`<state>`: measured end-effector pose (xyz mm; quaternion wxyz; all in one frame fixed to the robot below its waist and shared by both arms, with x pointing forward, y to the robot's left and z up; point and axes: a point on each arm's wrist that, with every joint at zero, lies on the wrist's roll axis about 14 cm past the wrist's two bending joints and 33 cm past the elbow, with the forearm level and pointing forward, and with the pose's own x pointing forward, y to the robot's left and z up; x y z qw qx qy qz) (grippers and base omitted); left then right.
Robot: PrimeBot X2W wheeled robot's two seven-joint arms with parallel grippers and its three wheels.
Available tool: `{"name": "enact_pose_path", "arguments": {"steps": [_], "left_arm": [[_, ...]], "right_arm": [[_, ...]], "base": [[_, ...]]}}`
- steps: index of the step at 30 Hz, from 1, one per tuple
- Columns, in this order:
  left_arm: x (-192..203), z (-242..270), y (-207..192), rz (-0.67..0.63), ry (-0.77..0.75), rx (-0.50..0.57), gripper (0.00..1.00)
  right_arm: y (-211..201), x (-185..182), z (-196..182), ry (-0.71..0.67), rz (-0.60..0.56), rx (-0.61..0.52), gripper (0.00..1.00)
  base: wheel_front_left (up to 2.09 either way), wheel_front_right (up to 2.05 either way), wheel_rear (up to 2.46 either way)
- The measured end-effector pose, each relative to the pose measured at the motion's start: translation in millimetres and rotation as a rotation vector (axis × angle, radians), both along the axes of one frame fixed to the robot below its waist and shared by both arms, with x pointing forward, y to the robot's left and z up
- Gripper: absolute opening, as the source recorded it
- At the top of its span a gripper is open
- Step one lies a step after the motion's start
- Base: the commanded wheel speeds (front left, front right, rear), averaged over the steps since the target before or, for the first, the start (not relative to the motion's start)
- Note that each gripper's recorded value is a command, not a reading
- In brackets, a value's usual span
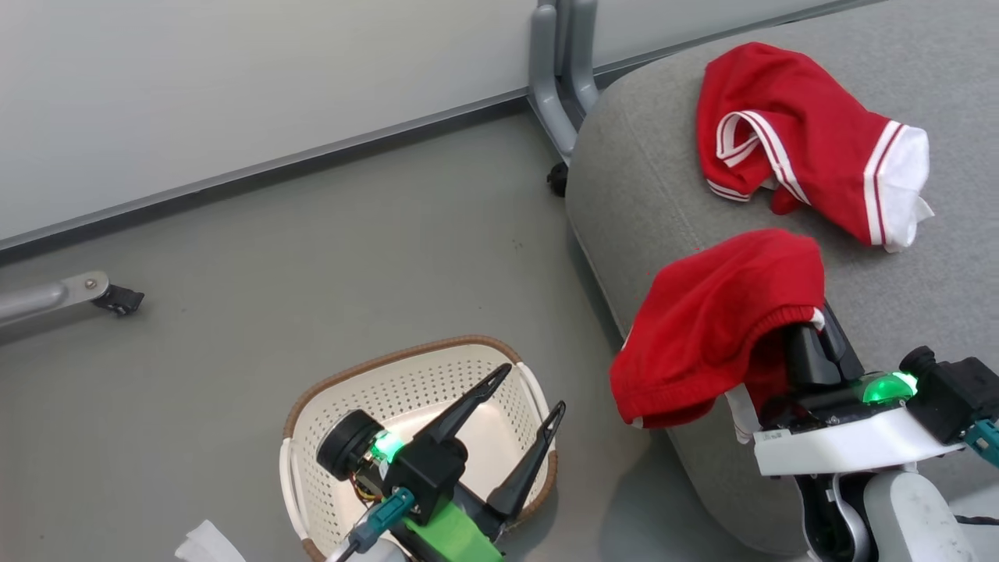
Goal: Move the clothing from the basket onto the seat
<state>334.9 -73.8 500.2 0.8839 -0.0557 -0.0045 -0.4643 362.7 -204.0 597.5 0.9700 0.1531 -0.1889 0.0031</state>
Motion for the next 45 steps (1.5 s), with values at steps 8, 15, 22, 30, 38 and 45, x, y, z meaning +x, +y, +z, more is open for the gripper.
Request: {"name": "enact_pose_path", "arguments": {"steps": [8, 15, 22, 30, 38, 45], "left_arm": [[-4, -5, -24, -0.104, 0.002, 0.001, 1.00], [-10, -7, -50, -0.207, 0.006, -0.005, 1.00], [-18, -11, -74, -0.308, 0.015, -0.010, 1.00], [-22, -20, -95, -0.413, 0.042, -0.022, 1.00], [-10, -38, -98, -0.445, 0.074, -0.013, 1.00], [9, -60, -95, -0.472, 0.057, 0.009, 1.00]], "right_arm": [[-34, -20, -2, 0.015, -0.113, -0.008, 0.00], [-62, -41, -6, 0.035, -0.216, -0.008, 0.00], [-81, -61, -2, 0.041, -0.299, -0.031, 0.00], [-101, -72, -6, 0.080, -0.387, -0.074, 0.00], [-119, -63, 1, 0.084, -0.448, -0.129, 0.00], [-141, -20, 58, -0.043, -0.509, -0.364, 0.00]], "base": [[0.00, 0.00, 0.00], [0.00, 0.00, 0.00], [0.00, 0.00, 0.00], [0.00, 0.00, 0.00], [0.00, 0.00, 0.00], [0.00, 0.00, 0.00]]}}
